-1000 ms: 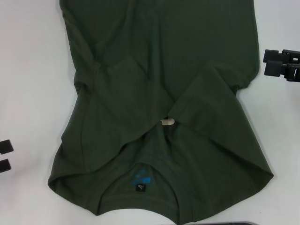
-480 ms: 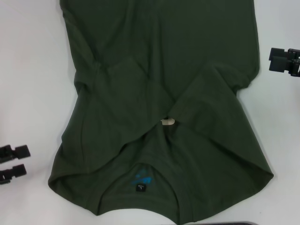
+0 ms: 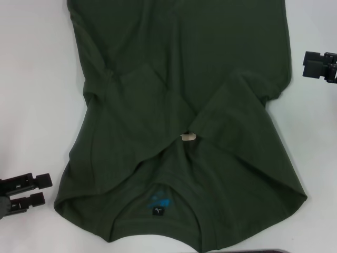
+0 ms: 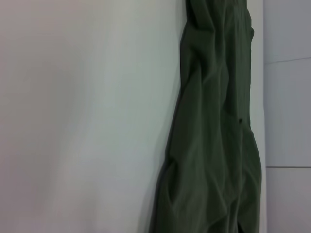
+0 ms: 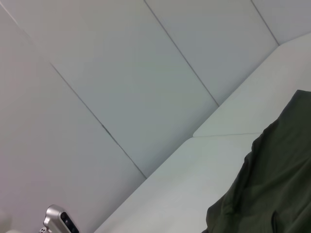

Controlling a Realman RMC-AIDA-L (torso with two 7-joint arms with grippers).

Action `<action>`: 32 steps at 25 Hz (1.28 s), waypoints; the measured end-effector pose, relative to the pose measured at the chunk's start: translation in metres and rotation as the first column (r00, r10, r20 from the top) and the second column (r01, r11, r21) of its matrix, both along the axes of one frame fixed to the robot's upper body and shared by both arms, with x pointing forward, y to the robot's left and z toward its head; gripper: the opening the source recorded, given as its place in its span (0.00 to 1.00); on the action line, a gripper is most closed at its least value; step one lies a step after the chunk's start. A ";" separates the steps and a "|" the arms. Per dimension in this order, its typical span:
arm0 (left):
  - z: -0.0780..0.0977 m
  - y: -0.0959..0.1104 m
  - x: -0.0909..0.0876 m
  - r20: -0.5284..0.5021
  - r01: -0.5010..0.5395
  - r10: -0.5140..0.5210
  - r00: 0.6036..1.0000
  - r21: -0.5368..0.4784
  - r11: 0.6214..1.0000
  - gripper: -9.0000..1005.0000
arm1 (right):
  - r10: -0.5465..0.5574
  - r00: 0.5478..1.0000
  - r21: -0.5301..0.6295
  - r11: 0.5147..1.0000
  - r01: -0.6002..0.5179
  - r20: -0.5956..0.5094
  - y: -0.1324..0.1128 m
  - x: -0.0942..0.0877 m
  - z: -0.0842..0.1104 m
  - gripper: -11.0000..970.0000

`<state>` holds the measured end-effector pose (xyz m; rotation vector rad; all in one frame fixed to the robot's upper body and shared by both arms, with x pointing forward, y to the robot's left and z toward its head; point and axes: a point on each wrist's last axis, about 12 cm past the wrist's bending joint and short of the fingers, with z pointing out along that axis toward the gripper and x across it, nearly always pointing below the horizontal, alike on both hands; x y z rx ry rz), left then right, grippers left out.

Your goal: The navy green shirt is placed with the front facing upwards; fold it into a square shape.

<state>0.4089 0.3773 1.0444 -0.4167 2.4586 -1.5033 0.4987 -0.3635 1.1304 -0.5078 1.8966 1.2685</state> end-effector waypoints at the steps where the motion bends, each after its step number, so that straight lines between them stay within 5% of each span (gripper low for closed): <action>1: -0.001 0.000 0.000 -0.003 -0.001 0.001 1.000 0.005 1.000 0.81 | 0.000 1.000 0.000 1.000 0.000 0.000 0.000 0.000 0.000 0.86; 32: -0.012 -0.015 0.001 -0.059 0.027 -0.025 0.998 0.026 0.999 0.81 | -0.001 1.000 0.006 1.000 0.001 -0.013 -0.001 -0.002 -0.001 0.86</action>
